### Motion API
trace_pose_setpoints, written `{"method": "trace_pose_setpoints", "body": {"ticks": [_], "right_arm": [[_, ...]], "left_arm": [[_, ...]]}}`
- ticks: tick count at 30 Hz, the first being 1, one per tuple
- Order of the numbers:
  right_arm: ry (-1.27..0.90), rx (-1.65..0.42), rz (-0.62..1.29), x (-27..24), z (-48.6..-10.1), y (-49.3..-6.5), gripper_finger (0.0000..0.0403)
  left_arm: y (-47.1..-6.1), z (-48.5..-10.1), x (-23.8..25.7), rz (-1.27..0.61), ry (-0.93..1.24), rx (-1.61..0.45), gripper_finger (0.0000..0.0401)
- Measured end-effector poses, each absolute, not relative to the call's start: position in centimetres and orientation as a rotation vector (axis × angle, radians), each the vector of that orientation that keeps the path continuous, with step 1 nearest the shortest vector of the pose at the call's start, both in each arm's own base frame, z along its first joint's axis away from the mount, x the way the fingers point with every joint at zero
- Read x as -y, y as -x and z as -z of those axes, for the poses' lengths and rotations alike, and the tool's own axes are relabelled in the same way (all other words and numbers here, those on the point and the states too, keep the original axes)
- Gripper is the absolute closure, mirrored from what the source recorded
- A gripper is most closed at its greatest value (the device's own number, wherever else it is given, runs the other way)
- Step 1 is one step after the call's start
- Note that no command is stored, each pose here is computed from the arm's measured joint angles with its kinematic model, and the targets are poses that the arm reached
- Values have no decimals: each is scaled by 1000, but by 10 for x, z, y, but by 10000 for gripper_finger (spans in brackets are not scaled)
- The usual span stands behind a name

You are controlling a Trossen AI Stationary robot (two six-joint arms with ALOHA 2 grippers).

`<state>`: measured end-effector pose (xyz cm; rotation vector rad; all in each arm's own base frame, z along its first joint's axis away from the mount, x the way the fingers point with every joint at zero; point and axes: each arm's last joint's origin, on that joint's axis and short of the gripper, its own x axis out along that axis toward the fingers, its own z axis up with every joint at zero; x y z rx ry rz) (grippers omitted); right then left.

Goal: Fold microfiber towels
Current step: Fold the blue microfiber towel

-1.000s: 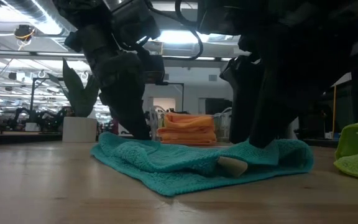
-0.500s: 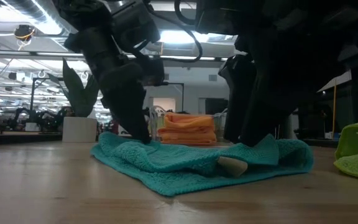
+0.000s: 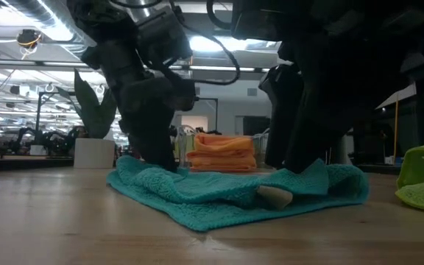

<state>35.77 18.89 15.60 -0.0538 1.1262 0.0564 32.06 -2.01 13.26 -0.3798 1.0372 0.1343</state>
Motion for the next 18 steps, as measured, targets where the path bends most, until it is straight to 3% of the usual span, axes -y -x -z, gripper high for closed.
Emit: {"method": "trace_pose_setpoints", "body": {"ticks": [12, 18], "right_arm": [[55, -1127, -56, -189, -156, -358, 183], [55, -1128, -56, -189, -156, -358, 183]], "left_arm": [[-320, -132, 39, 33, 253, -1048, 213], [-326, -137, 46, 91, 194, -958, 212]]}}
